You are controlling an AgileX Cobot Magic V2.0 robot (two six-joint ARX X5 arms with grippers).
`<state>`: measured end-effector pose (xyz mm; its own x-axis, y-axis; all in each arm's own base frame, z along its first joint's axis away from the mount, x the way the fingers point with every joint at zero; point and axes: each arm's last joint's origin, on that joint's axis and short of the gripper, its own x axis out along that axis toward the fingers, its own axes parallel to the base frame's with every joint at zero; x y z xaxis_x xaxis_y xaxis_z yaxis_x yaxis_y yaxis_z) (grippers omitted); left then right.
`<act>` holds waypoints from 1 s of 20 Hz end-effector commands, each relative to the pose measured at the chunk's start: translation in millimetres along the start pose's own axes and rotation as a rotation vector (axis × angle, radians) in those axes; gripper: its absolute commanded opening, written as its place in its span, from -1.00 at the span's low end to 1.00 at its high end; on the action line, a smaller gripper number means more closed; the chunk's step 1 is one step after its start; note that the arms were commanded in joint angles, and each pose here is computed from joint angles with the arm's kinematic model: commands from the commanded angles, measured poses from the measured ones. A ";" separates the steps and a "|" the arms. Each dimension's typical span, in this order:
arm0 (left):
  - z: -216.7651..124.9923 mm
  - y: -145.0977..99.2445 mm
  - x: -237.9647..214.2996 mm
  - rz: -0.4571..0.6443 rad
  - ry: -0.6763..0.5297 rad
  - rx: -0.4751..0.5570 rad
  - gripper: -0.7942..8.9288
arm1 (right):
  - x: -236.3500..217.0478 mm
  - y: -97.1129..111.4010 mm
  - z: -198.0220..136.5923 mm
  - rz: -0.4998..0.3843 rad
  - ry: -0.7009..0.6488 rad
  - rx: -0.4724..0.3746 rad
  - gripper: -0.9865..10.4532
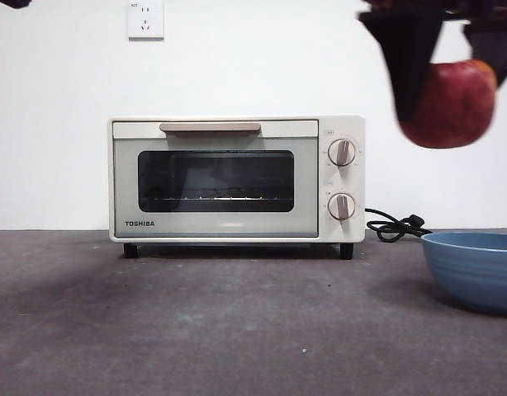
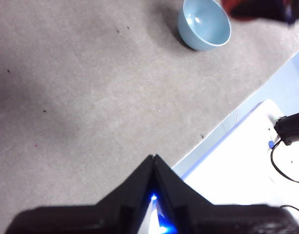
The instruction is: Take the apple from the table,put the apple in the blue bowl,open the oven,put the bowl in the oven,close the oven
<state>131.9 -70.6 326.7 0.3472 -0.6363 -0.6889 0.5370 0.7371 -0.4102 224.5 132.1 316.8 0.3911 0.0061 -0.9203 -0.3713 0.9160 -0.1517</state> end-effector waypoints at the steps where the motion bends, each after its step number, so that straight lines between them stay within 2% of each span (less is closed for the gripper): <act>1: 1.9 0.7 2.9 -0.003 0.006 0.011 -0.85 | 5.3 -20.9 2.6 -0.010 0.002 0.053 -0.84; 4: 3.6 2.2 6.2 -0.002 0.017 0.005 -0.85 | 11.1 -47.1 3.1 0.069 -0.003 0.136 -0.84; 7: 5.2 2.5 7.2 -0.003 0.010 0.009 -0.85 | 24.7 -57.1 0.0 0.075 -0.011 0.178 -0.84; 13: 8.8 2.4 7.7 -0.006 -0.020 0.024 -0.85 | 74.9 -50.5 -22.5 0.080 0.019 0.215 -0.84; 20: 9.4 2.9 8.8 -0.006 -0.017 0.022 -0.85 | 107.0 -45.0 -36.4 0.081 0.003 0.228 -0.82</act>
<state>143.3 -75.5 324.5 0.3566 -0.6392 -0.6814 0.5418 0.7356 -0.4066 252.3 76.8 216.8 0.3774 0.0822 -0.9224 -0.2100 0.9777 0.0012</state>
